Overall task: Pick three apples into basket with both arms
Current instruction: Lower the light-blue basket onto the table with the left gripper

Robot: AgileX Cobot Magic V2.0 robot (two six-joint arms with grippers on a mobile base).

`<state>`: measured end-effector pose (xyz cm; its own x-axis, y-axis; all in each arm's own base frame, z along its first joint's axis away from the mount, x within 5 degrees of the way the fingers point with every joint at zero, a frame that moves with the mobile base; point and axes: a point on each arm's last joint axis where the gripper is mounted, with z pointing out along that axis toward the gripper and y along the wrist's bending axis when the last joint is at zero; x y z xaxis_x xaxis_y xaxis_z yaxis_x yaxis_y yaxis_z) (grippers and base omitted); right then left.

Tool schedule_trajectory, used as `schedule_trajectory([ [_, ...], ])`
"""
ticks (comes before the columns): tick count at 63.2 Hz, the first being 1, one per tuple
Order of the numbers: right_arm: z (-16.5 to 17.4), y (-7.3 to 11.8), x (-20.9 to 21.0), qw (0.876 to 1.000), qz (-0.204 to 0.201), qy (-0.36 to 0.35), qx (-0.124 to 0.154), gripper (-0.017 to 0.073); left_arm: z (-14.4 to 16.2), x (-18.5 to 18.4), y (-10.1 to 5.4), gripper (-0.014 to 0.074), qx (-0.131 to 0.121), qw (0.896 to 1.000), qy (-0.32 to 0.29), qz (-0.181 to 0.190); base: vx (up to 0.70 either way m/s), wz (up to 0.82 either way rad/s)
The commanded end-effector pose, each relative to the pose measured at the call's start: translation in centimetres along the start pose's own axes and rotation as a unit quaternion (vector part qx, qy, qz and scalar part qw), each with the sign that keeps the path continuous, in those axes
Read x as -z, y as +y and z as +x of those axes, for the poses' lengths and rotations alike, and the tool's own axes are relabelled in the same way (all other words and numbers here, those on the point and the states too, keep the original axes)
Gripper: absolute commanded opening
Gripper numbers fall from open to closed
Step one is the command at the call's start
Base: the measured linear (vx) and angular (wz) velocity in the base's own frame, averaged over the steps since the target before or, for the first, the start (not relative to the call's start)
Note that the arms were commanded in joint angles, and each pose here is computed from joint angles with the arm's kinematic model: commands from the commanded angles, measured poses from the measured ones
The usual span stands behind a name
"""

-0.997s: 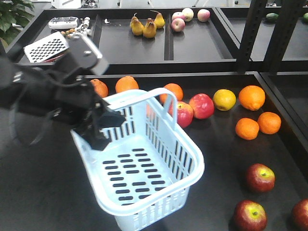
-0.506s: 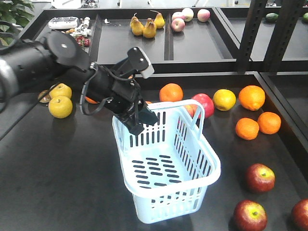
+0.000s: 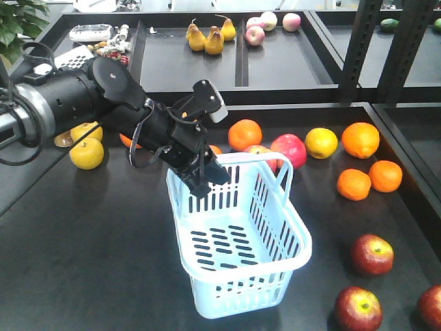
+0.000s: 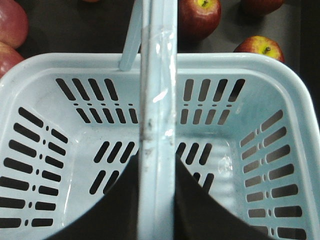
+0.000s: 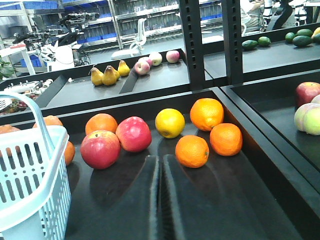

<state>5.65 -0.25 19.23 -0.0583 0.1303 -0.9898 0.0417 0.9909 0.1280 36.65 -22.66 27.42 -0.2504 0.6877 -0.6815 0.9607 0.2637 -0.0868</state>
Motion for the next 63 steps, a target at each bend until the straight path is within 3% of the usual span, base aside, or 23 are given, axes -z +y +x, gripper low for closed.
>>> schedule_trajectory([
  [1,-0.2,0.1,0.0,0.999,-0.007,-0.035,0.004,-0.0004,-2.4,2.3,-0.7,0.0001,-0.009,0.998,-0.059,-0.019,0.0,0.0],
  [20,-0.2,0.1,0.0,0.999,-0.007,-0.035,0.004,-0.0004,-2.4,2.2,-0.5,0.0038,-0.008,0.998,-0.061,-0.026,0.0,0.0],
  [29,-0.2,0.1,0.0,0.999,-0.007,-0.035,0.004,-0.0004,-2.4,2.2,-0.5,0.0108,-0.007,0.998,-0.06,-0.023,0.0,0.0],
  [47,-0.2,0.1,0.0,0.999,-0.007,-0.035,0.004,-0.0004,-2.3,2.2,-0.7,0.0335,0.0,0.998,-0.056,-0.015,0.0,0.0],
  [52,-0.2,0.1,0.0,0.999,-0.007,-0.035,0.004,-0.0004,-2.3,2.3,-0.8,0.037,0.011,0.998,-0.056,-0.012,0.0,0.0],
  [63,-0.2,0.1,0.0,0.999,-0.007,-0.035,0.004,-0.0004,-3.0,3.8,-1.7,0.0384,-0.001,0.998,-0.062,-0.008,0.0,0.0],
])
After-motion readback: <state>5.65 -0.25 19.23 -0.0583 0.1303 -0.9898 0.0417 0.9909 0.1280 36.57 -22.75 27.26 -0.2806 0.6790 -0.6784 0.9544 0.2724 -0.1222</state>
